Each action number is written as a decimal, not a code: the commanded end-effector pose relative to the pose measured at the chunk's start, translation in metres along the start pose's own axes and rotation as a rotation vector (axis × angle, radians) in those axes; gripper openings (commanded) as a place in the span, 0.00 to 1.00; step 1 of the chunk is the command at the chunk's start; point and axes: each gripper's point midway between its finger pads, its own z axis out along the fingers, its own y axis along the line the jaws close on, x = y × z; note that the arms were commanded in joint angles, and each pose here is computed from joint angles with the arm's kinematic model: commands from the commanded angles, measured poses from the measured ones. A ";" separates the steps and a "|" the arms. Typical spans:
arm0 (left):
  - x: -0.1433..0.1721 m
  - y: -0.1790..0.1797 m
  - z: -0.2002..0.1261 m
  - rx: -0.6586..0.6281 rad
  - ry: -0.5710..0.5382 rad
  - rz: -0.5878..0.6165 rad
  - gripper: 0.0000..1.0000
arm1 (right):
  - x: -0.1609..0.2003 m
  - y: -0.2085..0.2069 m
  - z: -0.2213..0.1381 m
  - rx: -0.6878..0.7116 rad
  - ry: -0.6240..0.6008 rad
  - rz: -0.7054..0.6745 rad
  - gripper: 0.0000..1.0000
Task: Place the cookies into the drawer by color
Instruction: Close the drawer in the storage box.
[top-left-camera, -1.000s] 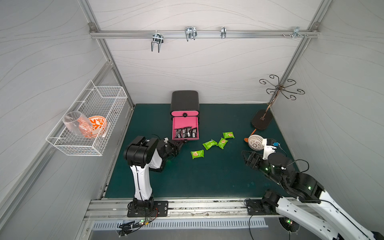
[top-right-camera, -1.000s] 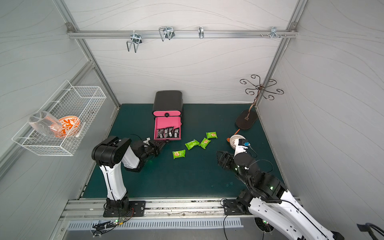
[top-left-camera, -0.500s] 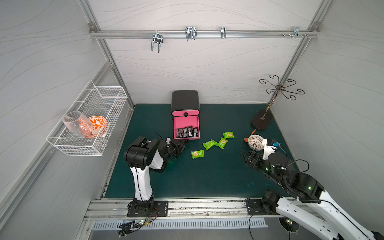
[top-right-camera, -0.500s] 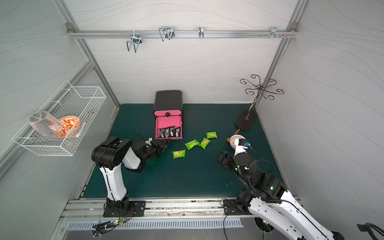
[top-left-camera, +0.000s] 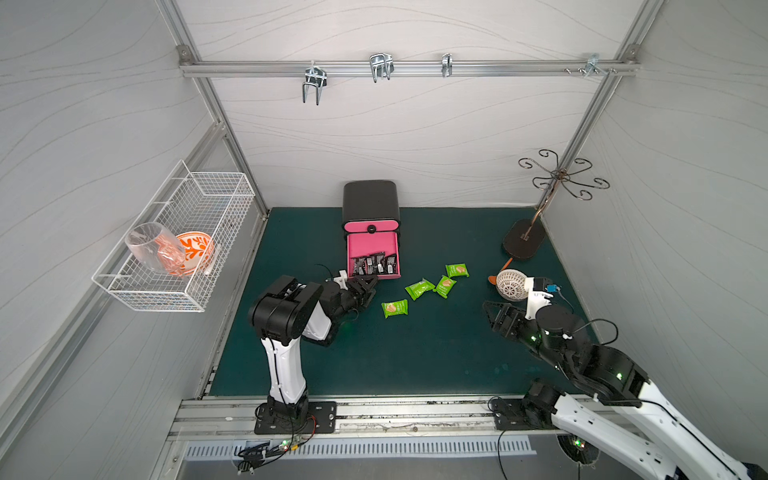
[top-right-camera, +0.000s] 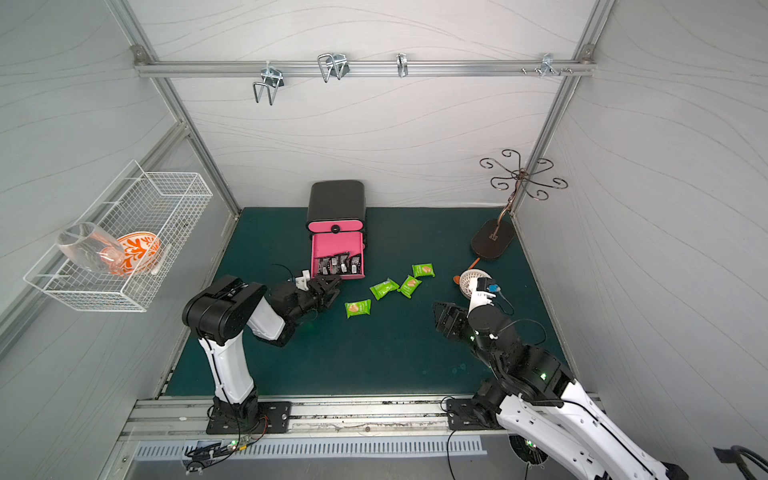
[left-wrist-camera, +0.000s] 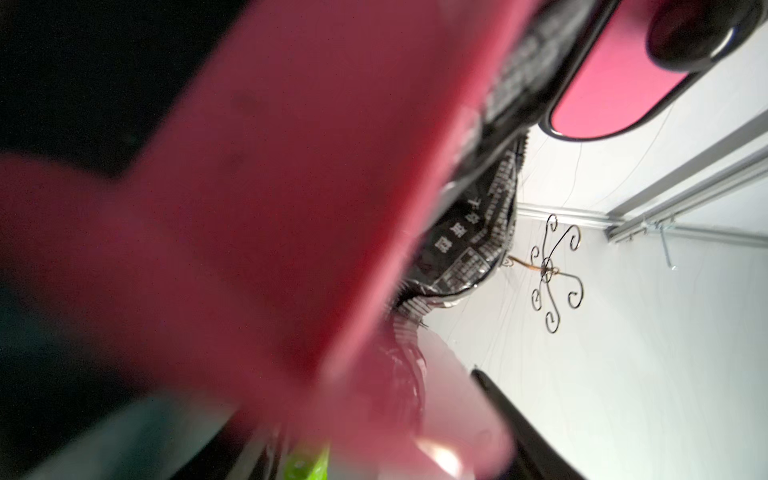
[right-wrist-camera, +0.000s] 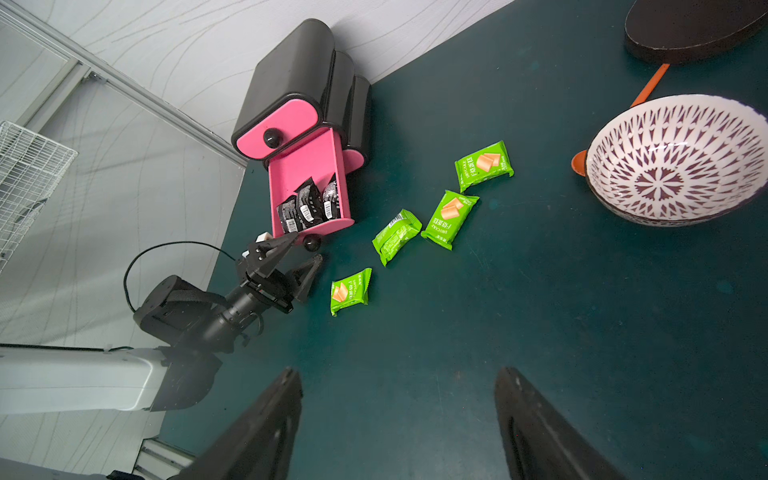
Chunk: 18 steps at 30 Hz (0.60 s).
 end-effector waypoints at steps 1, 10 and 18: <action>-0.005 -0.017 0.007 0.062 -0.010 0.083 0.60 | -0.004 -0.003 -0.005 0.007 -0.019 0.015 0.77; -0.004 -0.007 0.012 0.042 0.005 0.069 0.52 | -0.003 0.000 -0.002 0.006 -0.011 0.014 0.77; -0.003 -0.001 0.014 0.030 0.008 0.079 0.48 | -0.004 -0.002 -0.003 0.008 -0.017 0.015 0.77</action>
